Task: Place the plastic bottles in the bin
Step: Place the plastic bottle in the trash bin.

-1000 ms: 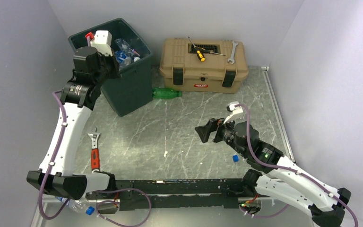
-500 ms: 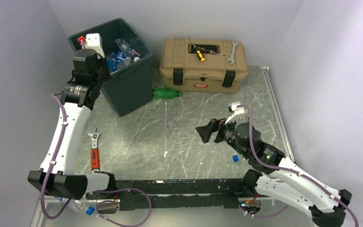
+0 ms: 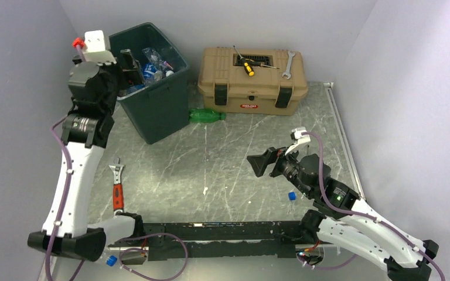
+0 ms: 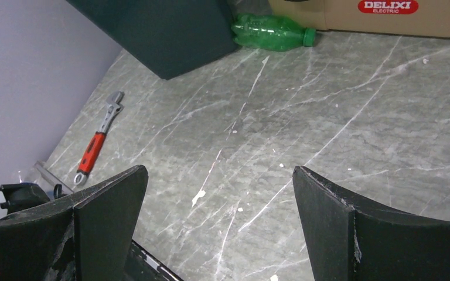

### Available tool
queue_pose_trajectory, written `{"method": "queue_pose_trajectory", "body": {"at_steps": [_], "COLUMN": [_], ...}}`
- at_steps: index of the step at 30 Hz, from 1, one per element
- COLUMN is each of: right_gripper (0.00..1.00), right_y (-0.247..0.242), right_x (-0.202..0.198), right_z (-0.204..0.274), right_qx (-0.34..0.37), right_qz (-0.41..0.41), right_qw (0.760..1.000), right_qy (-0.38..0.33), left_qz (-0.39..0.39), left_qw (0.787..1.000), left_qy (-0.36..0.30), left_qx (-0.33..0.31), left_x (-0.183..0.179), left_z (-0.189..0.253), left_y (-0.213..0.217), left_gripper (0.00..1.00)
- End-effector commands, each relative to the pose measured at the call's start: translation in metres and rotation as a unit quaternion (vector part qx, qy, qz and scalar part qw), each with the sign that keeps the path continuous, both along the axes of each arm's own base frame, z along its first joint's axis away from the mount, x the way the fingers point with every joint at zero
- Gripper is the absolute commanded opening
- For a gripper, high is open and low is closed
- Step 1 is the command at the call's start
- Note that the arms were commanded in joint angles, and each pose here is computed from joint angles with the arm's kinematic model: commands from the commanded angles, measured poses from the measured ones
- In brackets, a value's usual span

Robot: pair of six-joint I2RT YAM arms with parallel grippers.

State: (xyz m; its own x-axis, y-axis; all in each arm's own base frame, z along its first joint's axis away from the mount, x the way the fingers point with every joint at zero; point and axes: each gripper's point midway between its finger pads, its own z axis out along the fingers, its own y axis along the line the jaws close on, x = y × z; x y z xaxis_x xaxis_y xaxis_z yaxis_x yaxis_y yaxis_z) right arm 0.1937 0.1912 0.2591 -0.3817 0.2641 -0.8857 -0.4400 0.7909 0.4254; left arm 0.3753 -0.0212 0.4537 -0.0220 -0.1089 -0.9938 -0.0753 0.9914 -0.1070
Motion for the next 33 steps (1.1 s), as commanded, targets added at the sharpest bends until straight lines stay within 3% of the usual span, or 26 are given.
{"method": "queue_pose_trajectory", "body": {"at_steps": [1,9,15,22,29,33], "right_gripper": [1.0,1.0,1.0,1.0,1.0,1.0], "right_y": [-0.004,0.003,0.006,0.004,0.001,0.004], "right_x": [0.003,0.005,0.005,0.003,0.001,0.002], "right_z": [0.005,0.001,-0.001,0.002,0.008,0.006], "right_qx": [-0.006,-0.004,0.001,0.006,0.005,0.001], "right_qz": [-0.011,-0.007,-0.004,-0.002,-0.001,0.004], "right_qw": [1.0,1.0,1.0,1.0,1.0,1.0], "right_qy": [-0.012,-0.005,0.003,0.003,-0.008,-0.011], "left_qz": [-0.046,0.015,0.063,0.1,0.182,0.192], "left_qw": [0.996,0.999,0.997,0.989,0.97,0.965], "left_qy": [-0.074,-0.047,0.043,0.109,0.159,0.178], "left_qx": [-0.035,-0.007,0.013,-0.023,-0.037,-0.031], "left_x": [-0.031,-0.048,-0.012,0.027,0.024,0.021], "left_z": [0.048,0.023,-0.018,-0.028,-0.049,-0.06], "left_y": [-0.013,0.013,0.024,0.025,0.045,0.048], "left_gripper": [0.99,0.99,0.99,0.99,0.99,0.99]}}
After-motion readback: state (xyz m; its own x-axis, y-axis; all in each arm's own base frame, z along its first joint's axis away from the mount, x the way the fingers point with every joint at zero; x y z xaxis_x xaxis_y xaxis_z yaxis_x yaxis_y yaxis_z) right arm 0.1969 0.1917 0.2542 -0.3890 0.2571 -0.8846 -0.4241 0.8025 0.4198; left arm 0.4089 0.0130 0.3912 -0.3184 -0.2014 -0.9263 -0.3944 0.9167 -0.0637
